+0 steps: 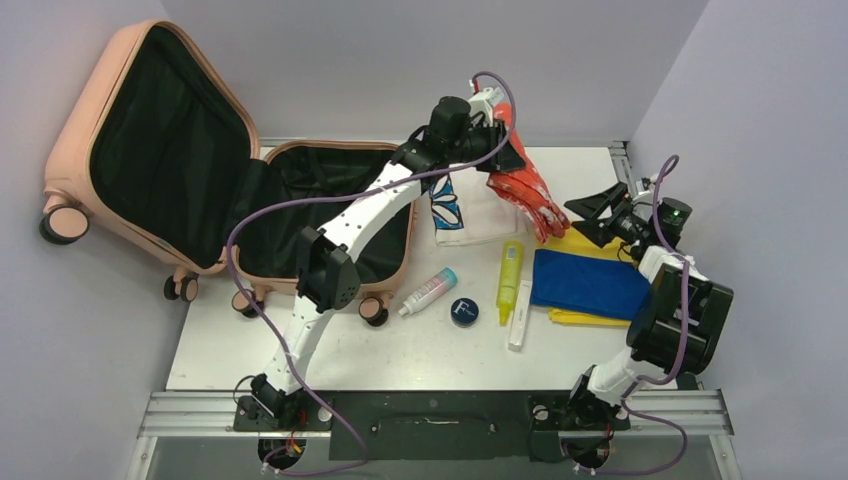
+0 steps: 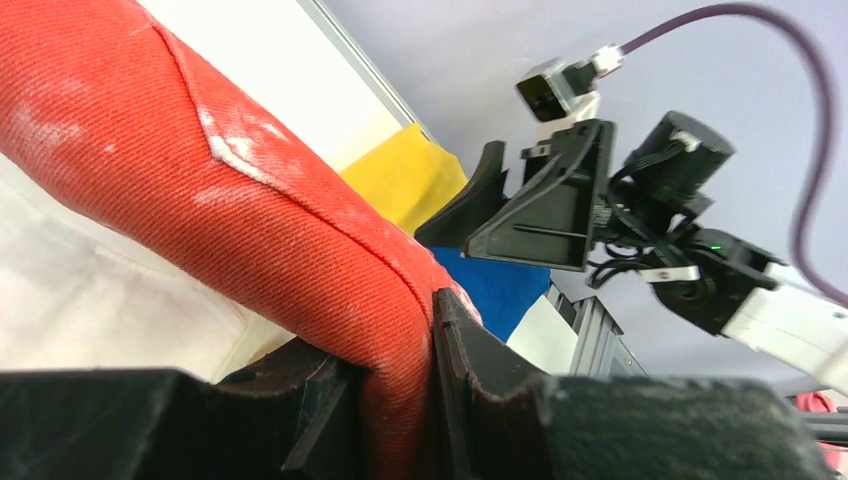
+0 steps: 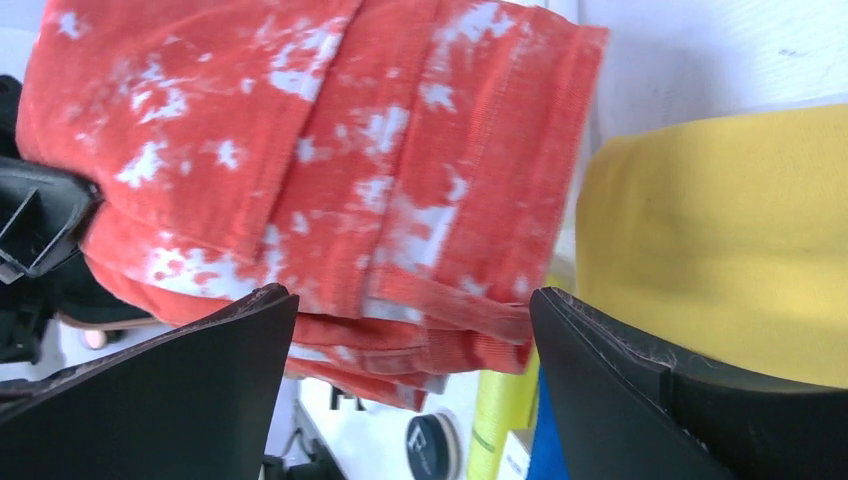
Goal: Pack the luggage
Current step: Place the clothes in the luggage.
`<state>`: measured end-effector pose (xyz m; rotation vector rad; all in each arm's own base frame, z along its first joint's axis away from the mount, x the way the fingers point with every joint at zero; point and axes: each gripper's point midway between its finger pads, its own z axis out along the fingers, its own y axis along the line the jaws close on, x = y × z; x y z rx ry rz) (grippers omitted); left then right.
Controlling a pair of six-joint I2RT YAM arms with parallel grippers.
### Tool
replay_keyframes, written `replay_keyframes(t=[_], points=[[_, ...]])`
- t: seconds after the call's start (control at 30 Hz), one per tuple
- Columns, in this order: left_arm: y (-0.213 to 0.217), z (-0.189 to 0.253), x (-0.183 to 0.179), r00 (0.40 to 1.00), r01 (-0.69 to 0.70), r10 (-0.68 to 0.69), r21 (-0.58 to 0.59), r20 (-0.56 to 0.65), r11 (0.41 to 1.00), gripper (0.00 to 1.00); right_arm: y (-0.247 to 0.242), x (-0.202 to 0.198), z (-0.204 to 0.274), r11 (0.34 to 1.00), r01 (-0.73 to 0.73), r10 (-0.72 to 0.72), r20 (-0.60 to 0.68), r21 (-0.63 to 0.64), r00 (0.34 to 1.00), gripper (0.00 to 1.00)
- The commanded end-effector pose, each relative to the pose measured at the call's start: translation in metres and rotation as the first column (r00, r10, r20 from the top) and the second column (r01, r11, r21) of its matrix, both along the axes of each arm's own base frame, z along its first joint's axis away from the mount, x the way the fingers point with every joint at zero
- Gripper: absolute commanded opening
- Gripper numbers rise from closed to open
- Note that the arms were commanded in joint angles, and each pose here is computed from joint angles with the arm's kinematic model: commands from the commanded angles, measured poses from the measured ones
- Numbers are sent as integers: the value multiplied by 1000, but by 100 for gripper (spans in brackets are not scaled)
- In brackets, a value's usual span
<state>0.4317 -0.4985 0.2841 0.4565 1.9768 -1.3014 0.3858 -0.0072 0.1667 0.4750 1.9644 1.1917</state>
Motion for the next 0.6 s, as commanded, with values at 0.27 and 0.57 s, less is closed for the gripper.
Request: replay_keyframes(t=[0.27, 0.57], points=[[81, 228, -45, 900, 128, -5, -254, 435, 959, 0, 42, 30, -1, 948, -120, 122, 10, 296, 992, 90], [80, 208, -67, 876, 210, -122, -140, 467, 968, 0, 47, 34, 14, 782, -156, 161, 46, 604, 986, 90]])
